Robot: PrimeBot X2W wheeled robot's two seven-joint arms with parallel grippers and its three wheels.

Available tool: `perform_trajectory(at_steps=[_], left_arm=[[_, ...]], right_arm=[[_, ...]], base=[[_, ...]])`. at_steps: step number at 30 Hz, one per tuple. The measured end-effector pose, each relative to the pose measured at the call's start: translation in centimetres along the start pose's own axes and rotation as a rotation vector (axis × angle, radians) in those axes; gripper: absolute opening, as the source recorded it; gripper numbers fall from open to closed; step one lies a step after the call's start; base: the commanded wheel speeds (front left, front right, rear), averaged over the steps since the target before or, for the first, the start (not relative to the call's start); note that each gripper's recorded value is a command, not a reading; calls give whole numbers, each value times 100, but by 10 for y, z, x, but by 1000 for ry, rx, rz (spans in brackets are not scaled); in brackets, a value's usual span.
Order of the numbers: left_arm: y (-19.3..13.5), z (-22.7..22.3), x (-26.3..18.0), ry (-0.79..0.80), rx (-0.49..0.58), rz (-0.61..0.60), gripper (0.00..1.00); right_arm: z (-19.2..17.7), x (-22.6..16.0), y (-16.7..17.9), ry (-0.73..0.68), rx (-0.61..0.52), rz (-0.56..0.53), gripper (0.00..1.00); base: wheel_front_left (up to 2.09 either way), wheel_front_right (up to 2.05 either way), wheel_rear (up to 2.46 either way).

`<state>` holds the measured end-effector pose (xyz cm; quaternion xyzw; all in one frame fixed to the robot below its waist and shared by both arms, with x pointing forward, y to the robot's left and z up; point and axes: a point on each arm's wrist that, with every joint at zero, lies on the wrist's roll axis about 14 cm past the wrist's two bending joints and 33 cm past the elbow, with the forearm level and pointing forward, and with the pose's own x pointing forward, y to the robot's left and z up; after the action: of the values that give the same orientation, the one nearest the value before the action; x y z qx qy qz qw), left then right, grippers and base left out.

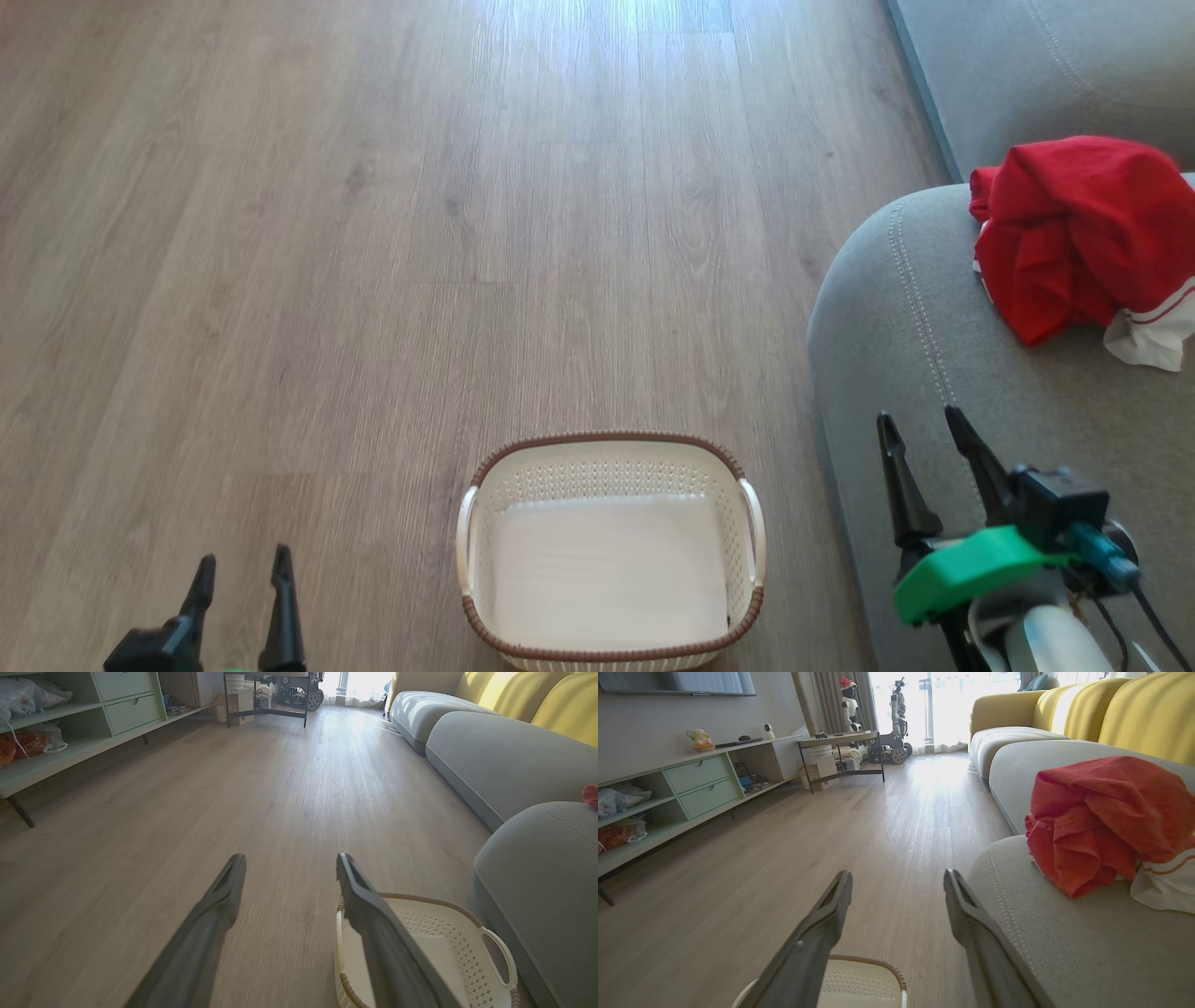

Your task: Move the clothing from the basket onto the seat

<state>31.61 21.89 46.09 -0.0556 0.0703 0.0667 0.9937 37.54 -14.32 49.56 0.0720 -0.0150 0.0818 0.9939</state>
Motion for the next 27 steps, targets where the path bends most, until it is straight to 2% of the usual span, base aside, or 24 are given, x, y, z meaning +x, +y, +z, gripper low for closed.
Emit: perform_trajectory(at_steps=[11,27], left_arm=[[6,2,-3,-15,10,16,100],[-5,2,0,-21,7,-16,100]], right_arm=[[-4,-11,-3,6,30,-17,100],[-10,-18,-7,23,33,-33,100]], base=[[0,0,0],[0,0,0]])
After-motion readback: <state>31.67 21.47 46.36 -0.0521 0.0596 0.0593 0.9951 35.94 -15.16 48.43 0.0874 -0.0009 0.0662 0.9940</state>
